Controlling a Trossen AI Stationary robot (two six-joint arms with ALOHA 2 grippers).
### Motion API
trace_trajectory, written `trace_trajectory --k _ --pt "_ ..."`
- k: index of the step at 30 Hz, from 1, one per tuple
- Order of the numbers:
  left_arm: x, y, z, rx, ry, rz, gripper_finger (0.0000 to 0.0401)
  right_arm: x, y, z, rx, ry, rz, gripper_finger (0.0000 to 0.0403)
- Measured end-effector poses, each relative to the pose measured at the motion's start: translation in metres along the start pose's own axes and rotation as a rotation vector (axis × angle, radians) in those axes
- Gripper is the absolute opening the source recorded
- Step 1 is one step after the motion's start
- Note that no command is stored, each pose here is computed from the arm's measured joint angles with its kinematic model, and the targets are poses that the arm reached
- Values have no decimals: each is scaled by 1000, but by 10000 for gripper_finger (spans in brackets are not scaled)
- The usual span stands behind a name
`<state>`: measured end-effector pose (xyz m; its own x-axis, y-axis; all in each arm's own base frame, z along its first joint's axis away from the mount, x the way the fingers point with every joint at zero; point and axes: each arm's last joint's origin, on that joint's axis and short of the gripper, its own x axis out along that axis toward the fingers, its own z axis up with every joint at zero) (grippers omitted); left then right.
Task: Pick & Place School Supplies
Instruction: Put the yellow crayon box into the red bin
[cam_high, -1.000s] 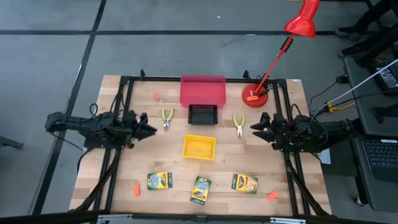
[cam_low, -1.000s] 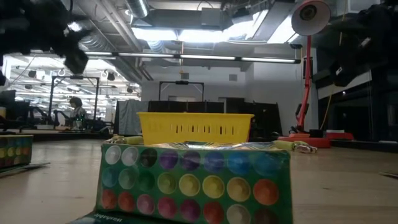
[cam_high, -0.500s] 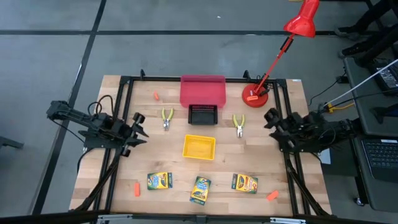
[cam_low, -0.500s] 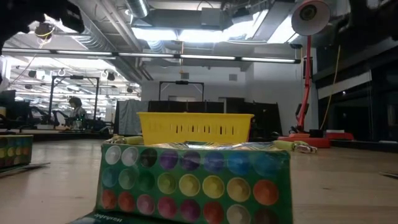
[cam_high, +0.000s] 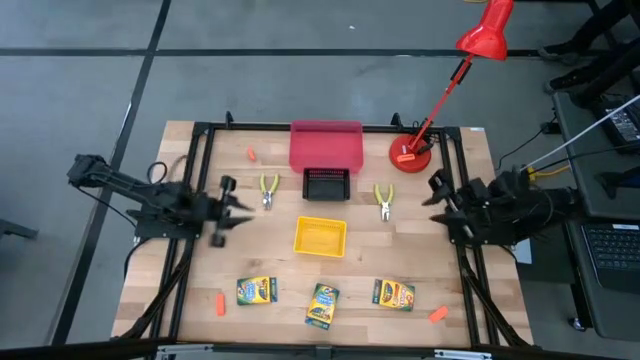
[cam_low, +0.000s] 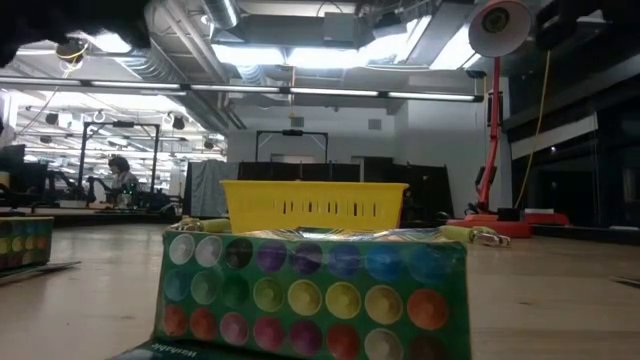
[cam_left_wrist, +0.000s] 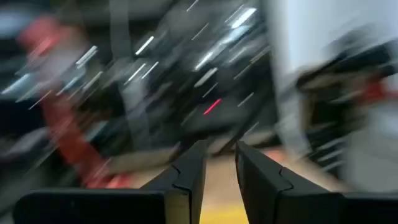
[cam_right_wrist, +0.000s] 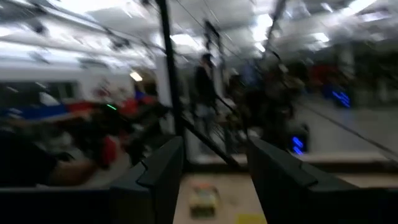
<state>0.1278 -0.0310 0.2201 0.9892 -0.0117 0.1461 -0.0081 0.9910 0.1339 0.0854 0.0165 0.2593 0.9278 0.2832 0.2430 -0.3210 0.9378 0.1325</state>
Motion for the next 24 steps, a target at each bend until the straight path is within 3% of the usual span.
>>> trace_trajectory --k 3,6,9,17,24 --pt "15 -1 -2 -4 177 103 79 7 1 16 13 110 -59 181" --pt "31 -9 -5 -75 297 78 76 16 2 27 30 188 -60 181" --pt "44 -24 -15 -167 399 42 70 28 1 20 79 293 -50 180" --pt "64 -71 -34 -424 506 21 38 51 3 -5 287 463 -14 180" --pt "84 -121 -35 -444 527 -5 38 70 18 -20 339 534 86 180"
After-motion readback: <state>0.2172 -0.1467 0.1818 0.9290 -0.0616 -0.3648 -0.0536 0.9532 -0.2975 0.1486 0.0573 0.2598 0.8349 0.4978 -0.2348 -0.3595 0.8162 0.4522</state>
